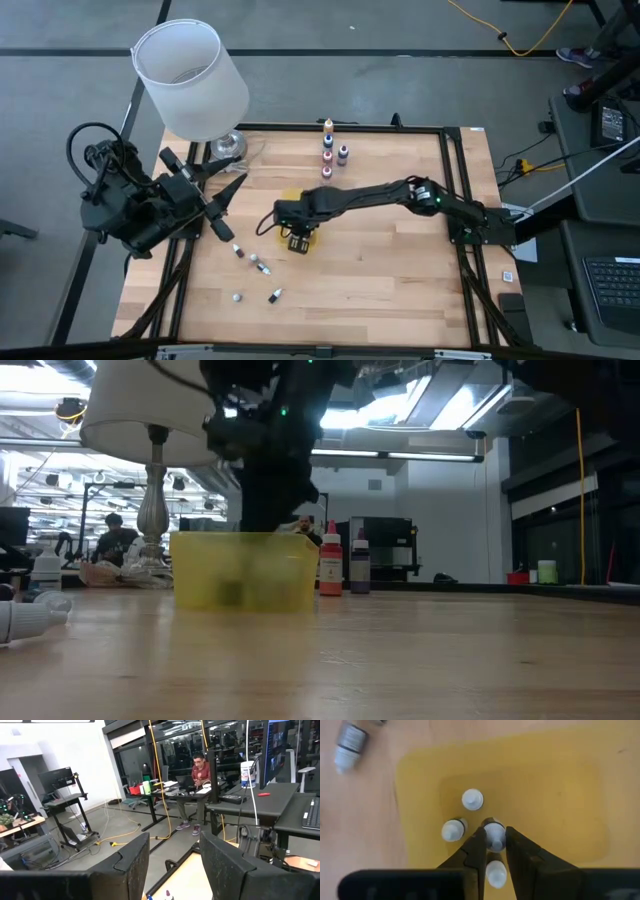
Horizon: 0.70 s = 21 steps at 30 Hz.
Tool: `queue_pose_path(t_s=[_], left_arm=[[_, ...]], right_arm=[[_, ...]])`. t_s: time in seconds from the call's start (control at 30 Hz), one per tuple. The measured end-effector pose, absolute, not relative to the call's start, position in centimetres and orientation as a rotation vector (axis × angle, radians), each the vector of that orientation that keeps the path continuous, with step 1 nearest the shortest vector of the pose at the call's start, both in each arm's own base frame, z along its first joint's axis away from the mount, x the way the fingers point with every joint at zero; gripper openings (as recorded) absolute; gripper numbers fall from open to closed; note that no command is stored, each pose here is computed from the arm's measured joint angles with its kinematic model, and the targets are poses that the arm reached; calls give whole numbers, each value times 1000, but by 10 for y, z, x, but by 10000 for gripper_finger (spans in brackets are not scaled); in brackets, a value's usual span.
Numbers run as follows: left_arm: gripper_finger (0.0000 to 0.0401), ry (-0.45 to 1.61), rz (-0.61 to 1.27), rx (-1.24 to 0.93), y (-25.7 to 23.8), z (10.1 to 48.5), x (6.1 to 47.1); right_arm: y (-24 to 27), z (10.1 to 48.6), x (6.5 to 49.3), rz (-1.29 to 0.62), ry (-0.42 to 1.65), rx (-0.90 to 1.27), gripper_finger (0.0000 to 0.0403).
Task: Pick & Place food coloring
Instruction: Put the small red bottle into the yellow bin, then put the small black bottle into the yellow bin
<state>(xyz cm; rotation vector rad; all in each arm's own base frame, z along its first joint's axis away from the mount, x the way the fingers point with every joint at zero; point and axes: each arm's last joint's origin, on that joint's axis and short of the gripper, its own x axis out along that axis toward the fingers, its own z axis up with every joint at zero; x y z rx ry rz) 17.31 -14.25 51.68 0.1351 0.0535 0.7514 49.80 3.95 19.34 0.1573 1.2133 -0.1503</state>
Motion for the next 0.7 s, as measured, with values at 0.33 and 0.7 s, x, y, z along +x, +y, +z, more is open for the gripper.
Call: queue_pose_path(t_s=[0.33, 0.7], left_arm=[[167, 55, 751, 138, -143, 517, 173], [168, 58, 751, 146, -143, 517, 173]], right_arm=[[42, 179, 504, -180, 1204, 137, 81], [42, 180, 499, -202, 1246, 153, 144]])
